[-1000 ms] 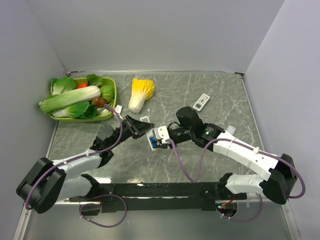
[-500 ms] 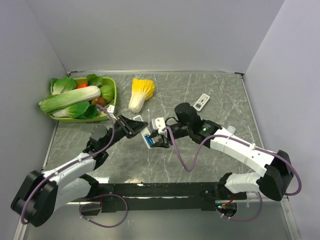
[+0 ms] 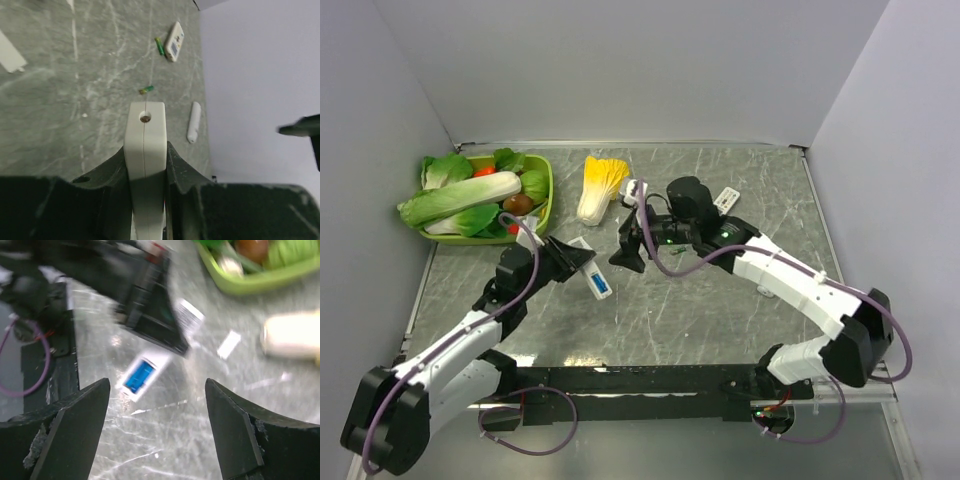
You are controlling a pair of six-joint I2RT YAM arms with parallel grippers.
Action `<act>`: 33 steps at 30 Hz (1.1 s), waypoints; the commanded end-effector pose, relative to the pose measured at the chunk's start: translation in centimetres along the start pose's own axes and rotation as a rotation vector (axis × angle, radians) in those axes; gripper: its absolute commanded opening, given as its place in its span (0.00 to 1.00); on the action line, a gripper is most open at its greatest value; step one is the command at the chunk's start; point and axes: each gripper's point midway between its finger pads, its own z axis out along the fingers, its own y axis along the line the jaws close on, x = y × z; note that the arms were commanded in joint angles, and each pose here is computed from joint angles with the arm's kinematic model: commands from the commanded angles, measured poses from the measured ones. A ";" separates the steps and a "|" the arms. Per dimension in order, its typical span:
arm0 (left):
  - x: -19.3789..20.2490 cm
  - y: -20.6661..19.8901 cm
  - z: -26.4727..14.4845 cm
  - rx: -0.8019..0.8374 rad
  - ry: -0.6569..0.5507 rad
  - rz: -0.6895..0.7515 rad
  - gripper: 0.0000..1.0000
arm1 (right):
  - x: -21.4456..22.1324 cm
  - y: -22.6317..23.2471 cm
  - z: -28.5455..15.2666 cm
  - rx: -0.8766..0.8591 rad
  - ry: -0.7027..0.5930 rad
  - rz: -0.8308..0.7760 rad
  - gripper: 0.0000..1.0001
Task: Load the batteries into the remote control
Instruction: Load the battery into the remote control.
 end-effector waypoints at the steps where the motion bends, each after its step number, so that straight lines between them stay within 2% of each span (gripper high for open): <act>1: -2.5 1.3 -1.5 -0.103 -0.109 0.114 0.01 | 2.8 -3.3 1.8 0.165 0.095 0.224 0.83; 3: -2.5 1.6 -2.2 -0.109 -0.117 0.119 0.01 | 4.3 -3.8 2.8 0.173 0.142 0.273 0.80; 8: -2.4 1.0 -2.8 -0.044 -0.131 0.092 0.01 | 5.8 -2.6 4.4 0.101 0.148 0.372 0.79; 11: -2.4 1.7 -3.0 -0.051 -0.140 0.074 0.01 | 7.0 -2.3 5.0 0.075 0.202 0.406 0.79; 15: -2.3 1.7 -3.4 -0.003 -0.164 0.051 0.01 | 5.7 1.2 5.6 -0.149 0.123 0.436 0.78; 19: -3.1 -1.6 -4.1 0.152 -0.207 0.033 0.01 | 5.7 2.4 5.8 -0.221 0.115 0.522 0.78; 28: -3.8 -5.5 -5.6 0.328 -0.239 0.024 0.01 | 6.9 3.6 6.8 -0.309 0.136 0.646 0.79; 33: -3.9 -6.4 -6.0 0.370 -0.240 0.011 0.01 | 5.9 4.2 6.9 -0.373 0.086 0.655 0.69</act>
